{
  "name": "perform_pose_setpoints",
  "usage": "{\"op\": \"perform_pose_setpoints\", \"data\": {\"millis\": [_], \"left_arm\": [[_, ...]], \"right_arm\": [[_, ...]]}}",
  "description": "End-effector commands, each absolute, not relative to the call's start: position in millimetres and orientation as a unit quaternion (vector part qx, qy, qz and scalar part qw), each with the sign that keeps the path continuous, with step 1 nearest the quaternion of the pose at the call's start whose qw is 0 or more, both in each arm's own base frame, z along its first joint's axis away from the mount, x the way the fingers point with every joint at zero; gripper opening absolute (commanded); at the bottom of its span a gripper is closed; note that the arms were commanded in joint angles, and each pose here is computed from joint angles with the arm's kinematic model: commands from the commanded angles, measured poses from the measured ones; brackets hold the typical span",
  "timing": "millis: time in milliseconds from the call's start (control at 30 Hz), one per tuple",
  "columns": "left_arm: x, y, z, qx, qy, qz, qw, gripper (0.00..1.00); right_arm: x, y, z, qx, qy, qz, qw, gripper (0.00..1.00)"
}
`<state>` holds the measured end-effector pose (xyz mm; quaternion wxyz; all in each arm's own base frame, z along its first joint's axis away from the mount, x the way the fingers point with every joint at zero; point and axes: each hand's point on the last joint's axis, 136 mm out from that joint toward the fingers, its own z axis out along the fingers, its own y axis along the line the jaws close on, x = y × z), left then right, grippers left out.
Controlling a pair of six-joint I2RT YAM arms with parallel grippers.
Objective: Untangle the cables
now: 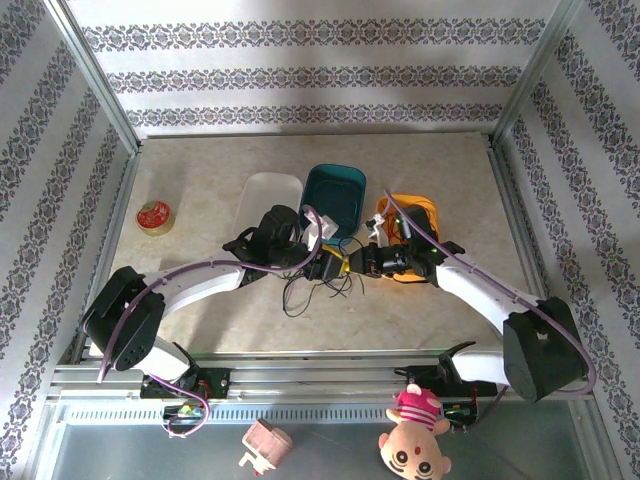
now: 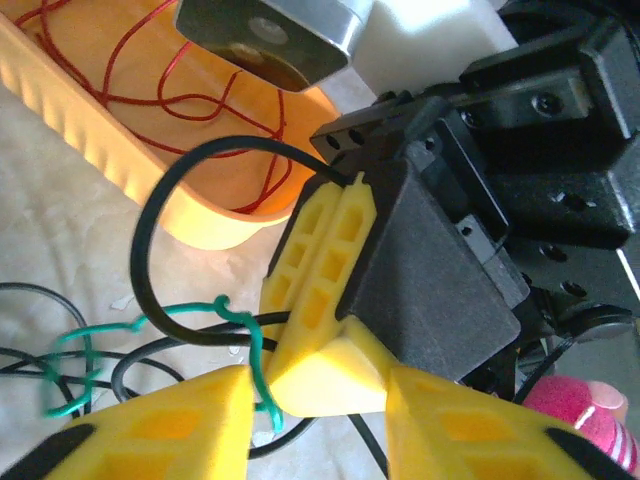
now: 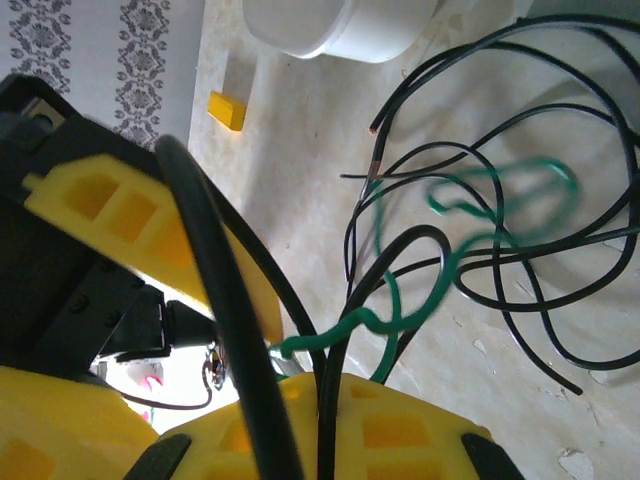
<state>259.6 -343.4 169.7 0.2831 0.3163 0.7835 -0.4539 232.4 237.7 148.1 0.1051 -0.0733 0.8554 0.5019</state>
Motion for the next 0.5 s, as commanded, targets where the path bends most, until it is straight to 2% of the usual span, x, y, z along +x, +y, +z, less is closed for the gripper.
{"op": "perform_pose_setpoints", "data": {"millis": [0, 100, 167, 300, 467], "left_arm": [[273.2, -331.8, 154.0, 0.288, 0.803, -0.43, 0.294, 0.27], [274.2, -329.4, 156.2, 0.284, 0.802, -0.433, 0.297, 0.18], [274.5, -328.8, 156.3, 0.284, 0.803, -0.432, 0.298, 0.18], [275.5, -327.9, 156.2, 0.282, 0.803, -0.431, 0.301, 0.4], [279.7, -328.5, 159.9, 0.279, 0.8, -0.43, 0.313, 0.43]], "right_arm": [[222.3, 245.9, 181.6, -0.117, 0.819, 0.548, 0.122, 0.0], [222.6, 244.9, 182.8, -0.115, 0.818, 0.55, 0.123, 0.0], [223.6, 245.1, 184.1, -0.115, 0.816, 0.552, 0.125, 0.0], [223.8, 246.4, 186.8, -0.118, 0.813, 0.556, 0.124, 0.0], [222.3, 247.9, 189.0, -0.122, 0.81, 0.561, 0.121, 0.0]]}}
